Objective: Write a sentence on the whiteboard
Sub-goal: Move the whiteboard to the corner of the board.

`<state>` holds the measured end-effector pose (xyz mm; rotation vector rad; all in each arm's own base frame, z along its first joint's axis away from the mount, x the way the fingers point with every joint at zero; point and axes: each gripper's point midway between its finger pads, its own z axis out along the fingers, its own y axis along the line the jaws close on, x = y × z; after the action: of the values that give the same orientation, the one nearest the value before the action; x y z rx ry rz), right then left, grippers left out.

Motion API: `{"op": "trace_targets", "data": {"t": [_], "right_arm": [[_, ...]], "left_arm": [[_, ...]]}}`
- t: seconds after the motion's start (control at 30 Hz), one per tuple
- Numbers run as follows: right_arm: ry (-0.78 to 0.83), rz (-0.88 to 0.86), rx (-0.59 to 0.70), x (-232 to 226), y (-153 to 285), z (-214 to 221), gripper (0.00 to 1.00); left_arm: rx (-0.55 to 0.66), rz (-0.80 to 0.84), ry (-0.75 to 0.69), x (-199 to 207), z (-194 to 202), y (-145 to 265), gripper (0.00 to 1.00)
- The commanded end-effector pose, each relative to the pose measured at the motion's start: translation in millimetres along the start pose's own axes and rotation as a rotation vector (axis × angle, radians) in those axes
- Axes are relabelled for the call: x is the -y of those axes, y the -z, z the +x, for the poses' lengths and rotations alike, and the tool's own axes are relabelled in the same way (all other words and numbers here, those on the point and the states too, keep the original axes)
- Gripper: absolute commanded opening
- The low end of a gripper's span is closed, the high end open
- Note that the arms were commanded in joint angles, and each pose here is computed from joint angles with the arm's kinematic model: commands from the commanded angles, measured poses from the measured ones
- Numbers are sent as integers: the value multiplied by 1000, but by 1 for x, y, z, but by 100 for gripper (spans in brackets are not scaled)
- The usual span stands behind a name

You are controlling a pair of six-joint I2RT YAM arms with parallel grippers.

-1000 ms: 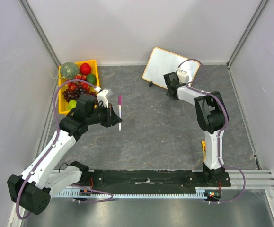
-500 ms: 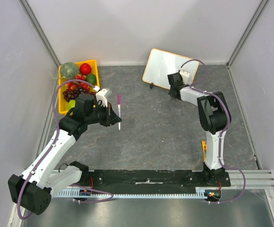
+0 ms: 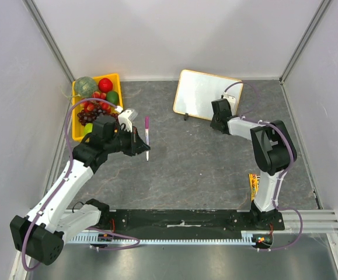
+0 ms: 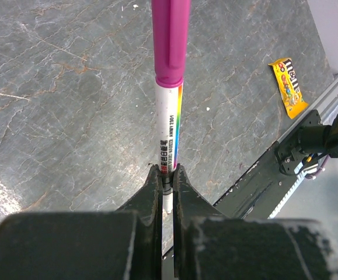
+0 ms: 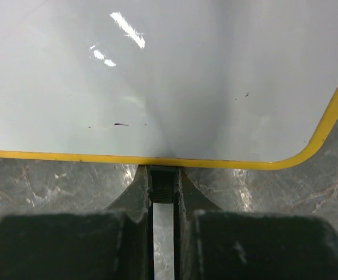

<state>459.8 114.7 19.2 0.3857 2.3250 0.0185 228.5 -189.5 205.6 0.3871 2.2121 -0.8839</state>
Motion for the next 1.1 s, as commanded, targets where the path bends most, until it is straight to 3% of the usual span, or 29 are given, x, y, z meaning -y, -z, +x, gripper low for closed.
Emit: {"op": "trace_targets", "data": {"t": [0.0, 0.6, 1.07], "right_arm": [[77, 8, -230, 20, 17, 75, 0], [210, -94, -318, 0, 63, 136, 0], [280, -106, -386, 14, 98, 180, 0]], "left_arm": [[30, 37, -26, 4, -8, -1, 2], [28, 54, -13, 4, -8, -2, 2], [15, 53, -6, 2, -6, -5, 2]]}}
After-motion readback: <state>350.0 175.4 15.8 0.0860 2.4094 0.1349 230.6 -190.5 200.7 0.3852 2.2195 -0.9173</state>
